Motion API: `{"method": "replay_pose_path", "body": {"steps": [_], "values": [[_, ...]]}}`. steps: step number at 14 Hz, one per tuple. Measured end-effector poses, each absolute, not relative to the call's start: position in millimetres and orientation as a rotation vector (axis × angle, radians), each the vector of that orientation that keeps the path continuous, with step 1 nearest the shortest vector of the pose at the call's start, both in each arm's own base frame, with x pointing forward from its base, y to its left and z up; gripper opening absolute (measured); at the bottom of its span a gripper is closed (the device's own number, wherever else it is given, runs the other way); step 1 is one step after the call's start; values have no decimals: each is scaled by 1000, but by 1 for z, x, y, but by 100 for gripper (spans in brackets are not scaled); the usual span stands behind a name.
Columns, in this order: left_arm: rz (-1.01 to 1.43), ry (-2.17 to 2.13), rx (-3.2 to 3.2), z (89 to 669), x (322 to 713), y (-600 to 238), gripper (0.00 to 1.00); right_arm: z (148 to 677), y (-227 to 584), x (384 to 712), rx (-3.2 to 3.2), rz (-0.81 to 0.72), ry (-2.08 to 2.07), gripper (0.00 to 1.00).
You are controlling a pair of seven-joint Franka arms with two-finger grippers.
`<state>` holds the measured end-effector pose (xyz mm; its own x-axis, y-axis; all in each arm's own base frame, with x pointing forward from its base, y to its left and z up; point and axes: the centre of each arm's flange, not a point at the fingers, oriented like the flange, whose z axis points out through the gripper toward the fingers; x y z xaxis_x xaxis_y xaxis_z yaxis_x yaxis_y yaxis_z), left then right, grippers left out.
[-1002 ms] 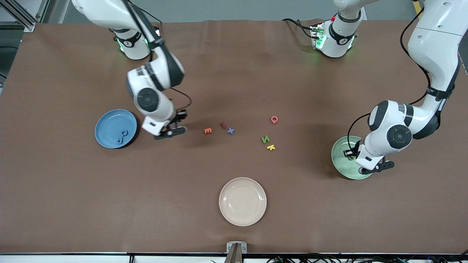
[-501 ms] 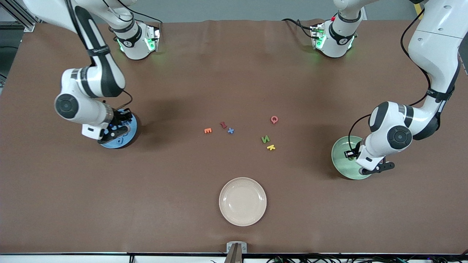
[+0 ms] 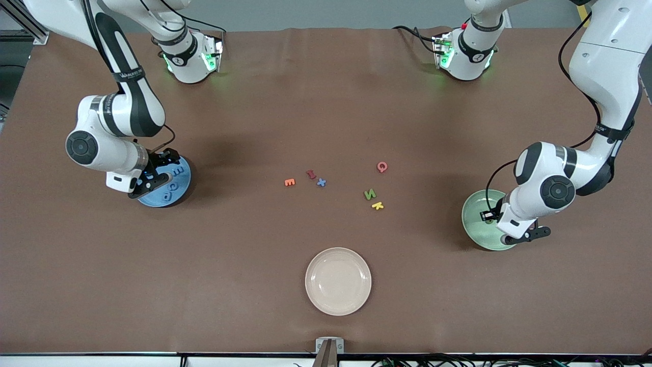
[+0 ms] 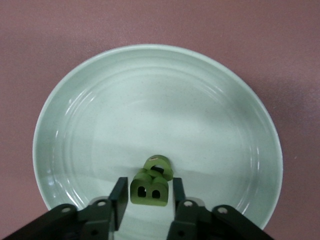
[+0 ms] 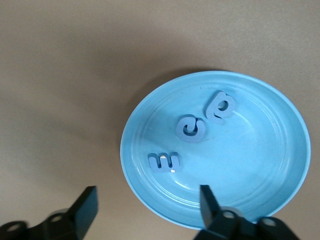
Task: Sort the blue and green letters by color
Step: 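Place the blue m on the blue plate with the right gripper, then grasp the green N with the left gripper while the right reaches letters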
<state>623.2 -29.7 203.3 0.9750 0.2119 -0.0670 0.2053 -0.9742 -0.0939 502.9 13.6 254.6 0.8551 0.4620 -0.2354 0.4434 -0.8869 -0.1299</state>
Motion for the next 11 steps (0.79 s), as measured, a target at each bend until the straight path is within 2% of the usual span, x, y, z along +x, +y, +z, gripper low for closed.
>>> {"method": "replay_pose_path", "body": {"steps": [1, 5, 8, 11], "values": [[112, -318, -3034, 204, 624, -29, 59, 255, 15, 503, -2962, 402, -707, 100], [69, -298, -3048, 219, 630, -42, 97, 267, 60, 505, -3040, 378, -522, 100], [39, -292, -3068, 249, 628, -90, 100, 297, 143, 507, -3125, 352, -279, 100], [33, -347, -3085, 277, 613, -157, 100, 354, 211, 516, -3156, 321, -97, 100]]}}
